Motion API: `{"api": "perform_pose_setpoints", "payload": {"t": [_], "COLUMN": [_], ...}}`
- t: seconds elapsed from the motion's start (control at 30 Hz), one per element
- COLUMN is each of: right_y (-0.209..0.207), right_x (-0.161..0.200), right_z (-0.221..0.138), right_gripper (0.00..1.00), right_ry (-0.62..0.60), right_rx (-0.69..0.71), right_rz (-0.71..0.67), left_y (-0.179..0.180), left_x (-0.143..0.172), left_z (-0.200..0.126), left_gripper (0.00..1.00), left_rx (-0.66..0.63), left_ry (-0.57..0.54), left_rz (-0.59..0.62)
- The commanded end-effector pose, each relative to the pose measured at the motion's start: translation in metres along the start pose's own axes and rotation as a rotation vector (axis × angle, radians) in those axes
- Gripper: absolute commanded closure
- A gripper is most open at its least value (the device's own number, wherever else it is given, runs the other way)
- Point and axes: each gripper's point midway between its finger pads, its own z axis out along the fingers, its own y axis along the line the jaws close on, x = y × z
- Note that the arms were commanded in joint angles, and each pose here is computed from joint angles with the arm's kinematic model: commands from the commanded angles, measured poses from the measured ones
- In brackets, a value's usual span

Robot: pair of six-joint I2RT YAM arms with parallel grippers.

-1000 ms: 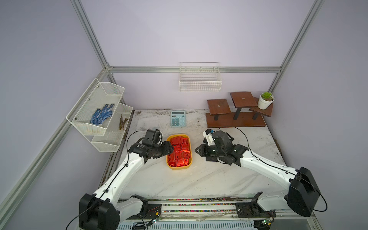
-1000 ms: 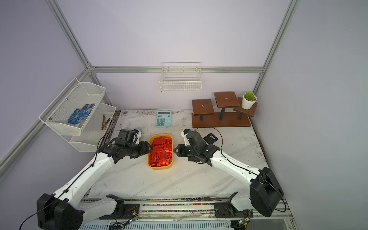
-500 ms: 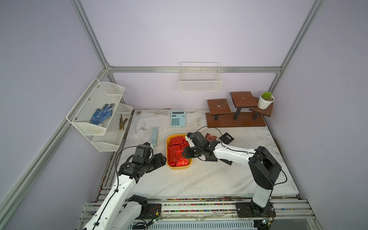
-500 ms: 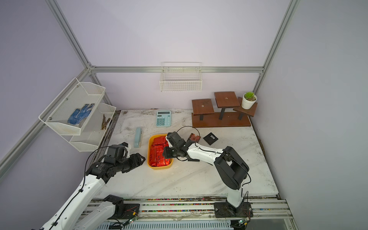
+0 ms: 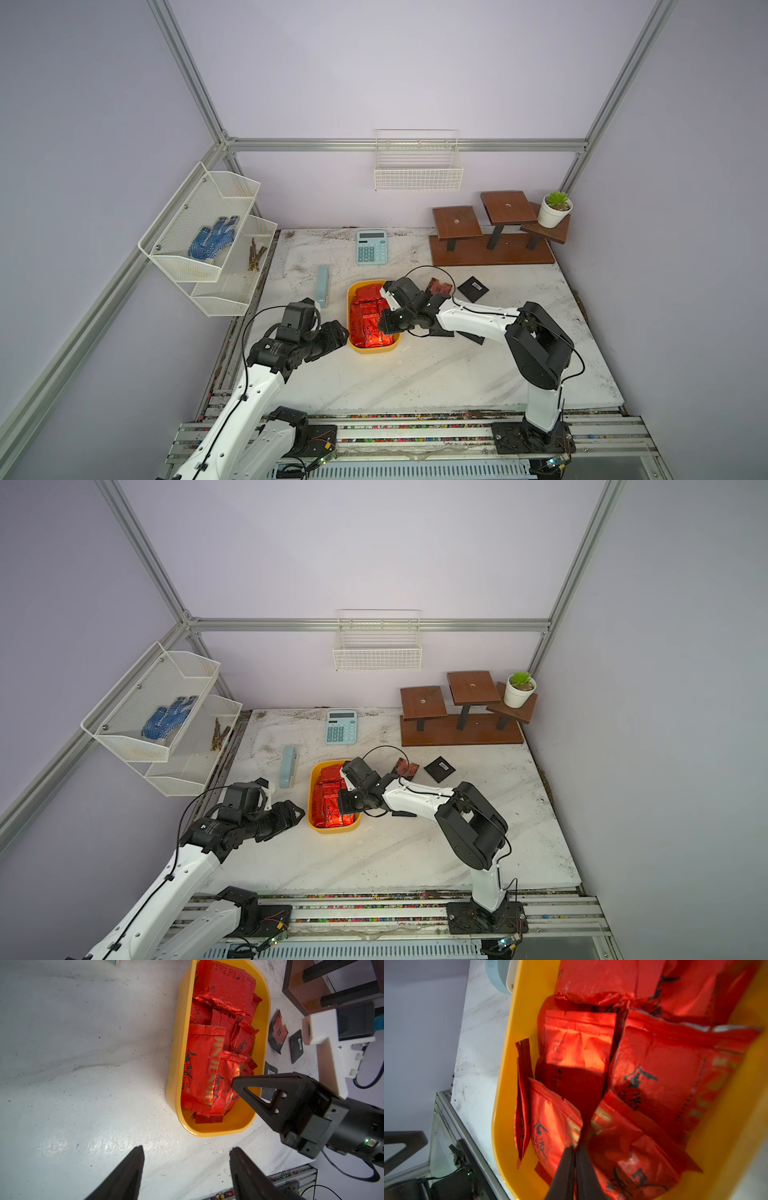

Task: Take the tea bags out of the storage box
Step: Pick up the tea bag from the storage box.

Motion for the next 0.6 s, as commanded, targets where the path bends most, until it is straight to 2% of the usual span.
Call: {"api": "perform_pose_setpoints", "payload": {"t": [0.0,0.2,0.3,0.4,0.57], "right_y": [0.02,0.022,0.01,-0.014,-0.076], "right_x": [-0.01,-0.041,-0.052,-0.063,-0.075], "right_z": [-0.01,-0.066,-0.096,-0.128,-0.191], "right_gripper": [1.0,1.0,1.0,1.0,1.0], "right_ry": [-0.037,-0.154,-0.199,-0.262,-0.413], "right_rx": [-0.058,-0.029,-0.009,0.013,0.082], "right_rz": [-0.013,-0.034,-0.025,0.021,0.176], "left_y": [-0.008,-0.024,-0.033,-0.042,-0.057], "left_x": [-0.005,-0.009,-0.011,-0.012,-0.01], "left_z": [-0.003,0.0,0.002,0.004,0.009], "left_gripper": [0.31,0.33,0.34,0.35,0.35], "left_rx": [0.036,0.099,0.129,0.146,0.165], "left_ry": [-0.013,0.005,0.014,0.018,0.026], "left_rz": [-0.006,0.003,-0.001,0.007,0.029]}}
